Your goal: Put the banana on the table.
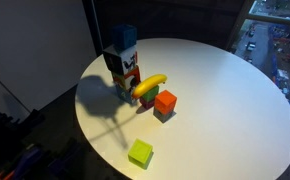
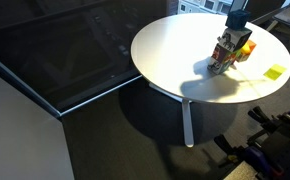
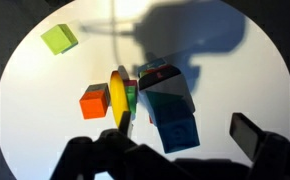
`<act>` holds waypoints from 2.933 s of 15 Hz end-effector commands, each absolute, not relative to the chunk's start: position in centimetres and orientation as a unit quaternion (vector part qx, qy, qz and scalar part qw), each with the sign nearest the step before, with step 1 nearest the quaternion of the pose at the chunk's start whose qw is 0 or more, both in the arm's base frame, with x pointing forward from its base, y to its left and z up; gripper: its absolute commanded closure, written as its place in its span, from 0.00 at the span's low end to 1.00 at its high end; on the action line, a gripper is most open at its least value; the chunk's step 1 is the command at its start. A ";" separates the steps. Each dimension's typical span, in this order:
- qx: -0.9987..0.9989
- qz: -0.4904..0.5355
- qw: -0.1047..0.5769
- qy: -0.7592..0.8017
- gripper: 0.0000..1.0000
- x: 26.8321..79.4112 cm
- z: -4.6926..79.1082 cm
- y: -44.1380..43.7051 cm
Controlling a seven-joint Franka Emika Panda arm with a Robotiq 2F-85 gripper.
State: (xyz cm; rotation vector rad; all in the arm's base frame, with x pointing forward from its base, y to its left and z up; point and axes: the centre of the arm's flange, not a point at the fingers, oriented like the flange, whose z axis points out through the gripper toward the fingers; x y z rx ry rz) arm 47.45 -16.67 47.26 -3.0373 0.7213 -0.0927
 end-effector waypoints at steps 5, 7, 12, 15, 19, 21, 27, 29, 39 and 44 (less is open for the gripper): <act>-0.963 -0.016 -0.006 0.269 0.00 48.5 45.8 -22.1; -0.961 -0.013 -0.010 0.276 0.00 48.3 45.4 -23.3; -0.959 -0.001 -0.032 0.281 0.00 48.3 43.1 -25.8; -0.960 0.000 -0.042 0.277 0.00 48.6 41.4 -27.1; -0.960 0.005 -0.048 0.274 0.00 49.0 39.1 -28.7; -0.960 0.010 -0.048 0.277 0.00 49.1 38.0 -29.6; -0.960 0.027 -0.037 0.278 0.00 48.8 35.2 -32.2; -0.961 0.031 -0.032 0.273 0.00 48.7 34.5 -32.8; -0.960 0.043 -0.032 0.274 0.00 48.3 33.4 -32.1; -0.960 0.042 -0.032 0.274 0.00 48.3 33.4 -32.2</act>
